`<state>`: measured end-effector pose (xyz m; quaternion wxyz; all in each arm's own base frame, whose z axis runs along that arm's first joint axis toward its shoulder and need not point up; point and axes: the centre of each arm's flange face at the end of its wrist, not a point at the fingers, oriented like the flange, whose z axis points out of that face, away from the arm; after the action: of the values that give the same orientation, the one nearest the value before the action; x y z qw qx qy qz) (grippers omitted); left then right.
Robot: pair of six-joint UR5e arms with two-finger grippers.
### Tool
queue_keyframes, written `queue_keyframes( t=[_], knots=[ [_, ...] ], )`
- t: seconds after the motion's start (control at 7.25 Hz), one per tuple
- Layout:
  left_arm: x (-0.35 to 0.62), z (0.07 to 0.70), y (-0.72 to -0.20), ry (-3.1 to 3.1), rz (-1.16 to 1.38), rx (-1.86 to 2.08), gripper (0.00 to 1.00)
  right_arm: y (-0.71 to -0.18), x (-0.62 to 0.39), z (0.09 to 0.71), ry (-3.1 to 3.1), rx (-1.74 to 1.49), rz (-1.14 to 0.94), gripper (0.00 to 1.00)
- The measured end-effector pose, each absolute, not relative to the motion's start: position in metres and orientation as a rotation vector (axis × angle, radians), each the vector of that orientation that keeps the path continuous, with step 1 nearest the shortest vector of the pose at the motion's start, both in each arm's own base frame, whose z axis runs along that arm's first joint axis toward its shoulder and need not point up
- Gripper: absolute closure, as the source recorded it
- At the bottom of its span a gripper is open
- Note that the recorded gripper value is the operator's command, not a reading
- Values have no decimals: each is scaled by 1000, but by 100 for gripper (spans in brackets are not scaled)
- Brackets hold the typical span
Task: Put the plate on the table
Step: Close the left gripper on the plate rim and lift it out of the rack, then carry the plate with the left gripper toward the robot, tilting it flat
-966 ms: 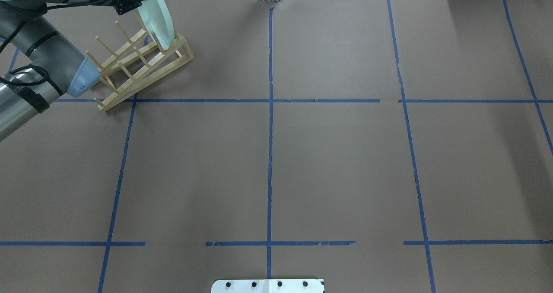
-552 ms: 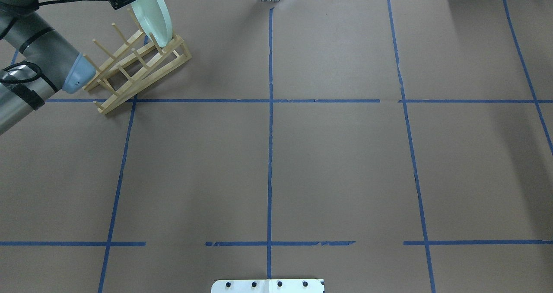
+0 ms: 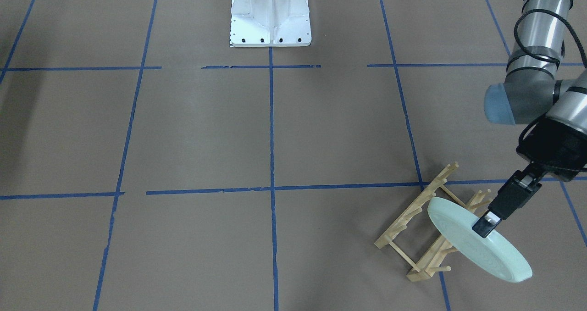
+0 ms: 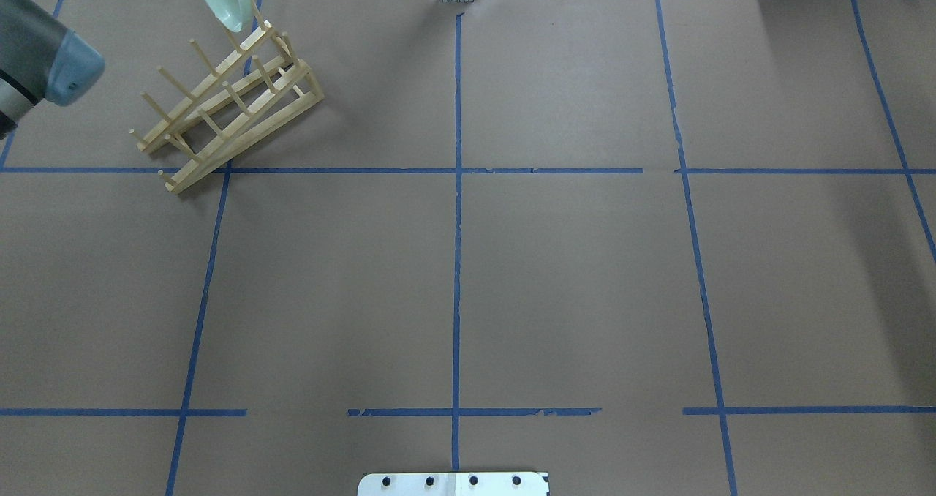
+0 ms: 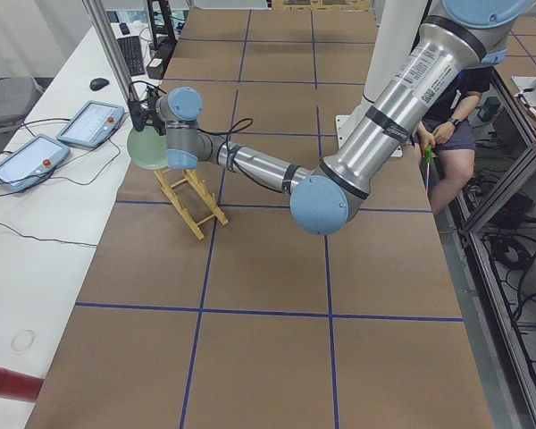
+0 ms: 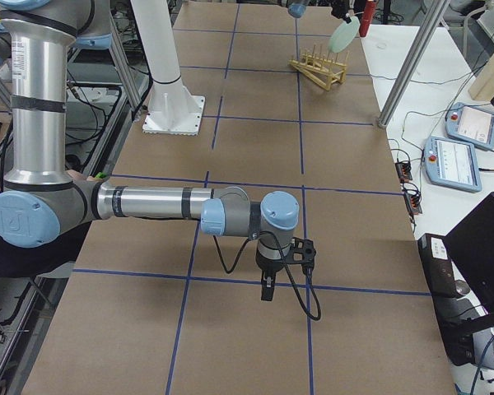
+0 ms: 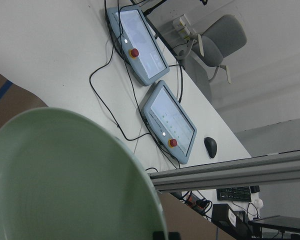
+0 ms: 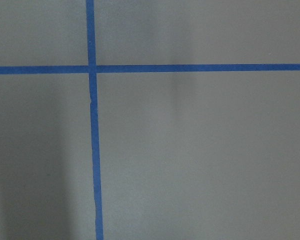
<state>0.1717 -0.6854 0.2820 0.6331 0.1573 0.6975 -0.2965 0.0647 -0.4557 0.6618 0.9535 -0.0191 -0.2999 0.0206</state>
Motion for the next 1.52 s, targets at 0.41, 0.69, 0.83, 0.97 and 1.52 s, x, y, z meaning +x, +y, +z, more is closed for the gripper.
queue_keyframes(
  t=[0.41,0.69,0.83,0.97,1.52],
  knots=[
    [135,214,-651,1646,-611,323,100,-456,65,662,-609,-39,42,0],
    [126,158,-614,1558,-542,331,100,-456,65,662,-609,-39,43,0],
    [130,136,-595,1508,-508,335,100,-456,65,662,-609,-39,43,0],
    [150,120,-574,1467,-464,320,100,-456,65,662,-609,-39,43,0],
    [320,96,-496,1087,-295,406,100,-456,65,662,-610,-39,43,0]
  ],
)
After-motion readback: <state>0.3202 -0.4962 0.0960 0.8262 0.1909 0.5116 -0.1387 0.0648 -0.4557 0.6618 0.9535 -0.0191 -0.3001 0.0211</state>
